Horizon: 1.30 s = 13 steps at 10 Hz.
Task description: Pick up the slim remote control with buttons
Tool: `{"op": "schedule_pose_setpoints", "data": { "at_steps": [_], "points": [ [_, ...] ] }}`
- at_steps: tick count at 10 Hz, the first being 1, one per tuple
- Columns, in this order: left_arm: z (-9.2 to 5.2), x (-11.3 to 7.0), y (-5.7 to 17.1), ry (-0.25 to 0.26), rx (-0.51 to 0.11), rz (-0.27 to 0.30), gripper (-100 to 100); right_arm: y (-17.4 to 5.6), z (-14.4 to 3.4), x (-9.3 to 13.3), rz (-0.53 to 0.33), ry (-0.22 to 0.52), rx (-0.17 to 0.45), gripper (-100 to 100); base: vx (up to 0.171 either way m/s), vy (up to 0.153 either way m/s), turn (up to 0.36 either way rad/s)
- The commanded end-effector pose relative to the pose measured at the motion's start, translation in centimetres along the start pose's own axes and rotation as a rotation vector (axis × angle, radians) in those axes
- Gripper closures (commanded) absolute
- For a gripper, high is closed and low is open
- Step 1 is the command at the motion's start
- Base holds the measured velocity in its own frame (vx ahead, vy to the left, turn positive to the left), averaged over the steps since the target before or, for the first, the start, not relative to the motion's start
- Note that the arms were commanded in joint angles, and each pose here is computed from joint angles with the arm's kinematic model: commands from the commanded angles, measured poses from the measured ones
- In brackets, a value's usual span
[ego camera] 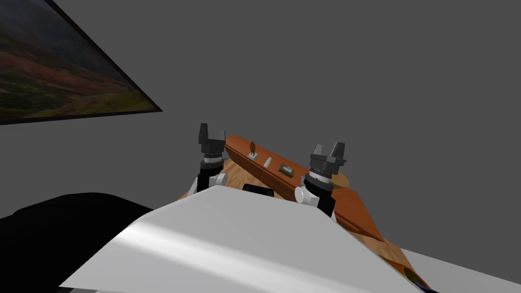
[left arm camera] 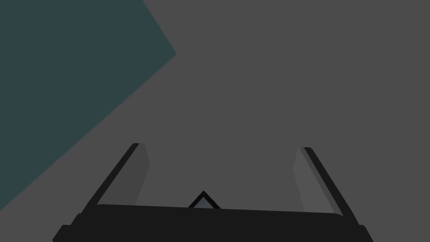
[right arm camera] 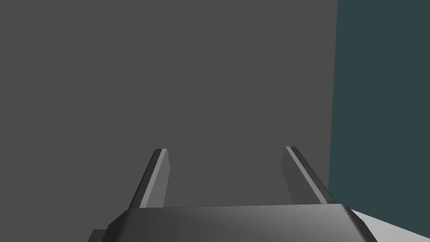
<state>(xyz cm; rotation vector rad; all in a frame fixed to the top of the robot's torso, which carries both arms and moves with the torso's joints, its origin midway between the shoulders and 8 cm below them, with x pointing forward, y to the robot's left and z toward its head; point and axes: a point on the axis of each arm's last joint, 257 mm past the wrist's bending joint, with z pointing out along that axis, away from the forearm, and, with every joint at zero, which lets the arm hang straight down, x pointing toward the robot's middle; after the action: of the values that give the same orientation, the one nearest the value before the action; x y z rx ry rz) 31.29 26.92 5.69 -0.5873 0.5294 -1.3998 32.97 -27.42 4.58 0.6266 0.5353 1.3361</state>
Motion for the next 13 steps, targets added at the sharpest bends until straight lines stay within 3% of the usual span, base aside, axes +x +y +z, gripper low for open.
{"op": "schedule_pose_setpoints", "data": {
  "at_steps": [1, 5, 9, 10, 13],
  "points": [
    [0.0, 0.0, 0.0, 0.0, 0.0, 0.0, 0, -1.0, -0.4, 1.3, -0.034, 0.06, 0.021, -100, -0.016, 0.003, 0.209],
    [0.0, 0.0, 0.0, 0.0, 0.0, 0.0, 0, -3.6, -2.0, 3.6, -0.133, 0.189, 0.073, -100, -0.028, 0.004, 0.175],
    [0.0, 0.0, 0.0, 0.0, 0.0, 0.0, 0, -8.1, -5.3, 5.9, -0.302, 0.375, 0.151, -100, -0.024, 0.008, 0.284],
    [0.0, 0.0, 0.0, 0.0, 0.0, 0.0, 0, -8.3, -5.4, 5.9, -0.304, 0.376, 0.153, -100, -0.01, 0.002, 0.064],
    [0.0, 0.0, 0.0, 0.0, 0.0, 0.0, 0, -12.4, -9.3, 7.1, -0.456, 0.546, 0.216, -100, -0.011, 0.01, 0.326]
  ]
}}
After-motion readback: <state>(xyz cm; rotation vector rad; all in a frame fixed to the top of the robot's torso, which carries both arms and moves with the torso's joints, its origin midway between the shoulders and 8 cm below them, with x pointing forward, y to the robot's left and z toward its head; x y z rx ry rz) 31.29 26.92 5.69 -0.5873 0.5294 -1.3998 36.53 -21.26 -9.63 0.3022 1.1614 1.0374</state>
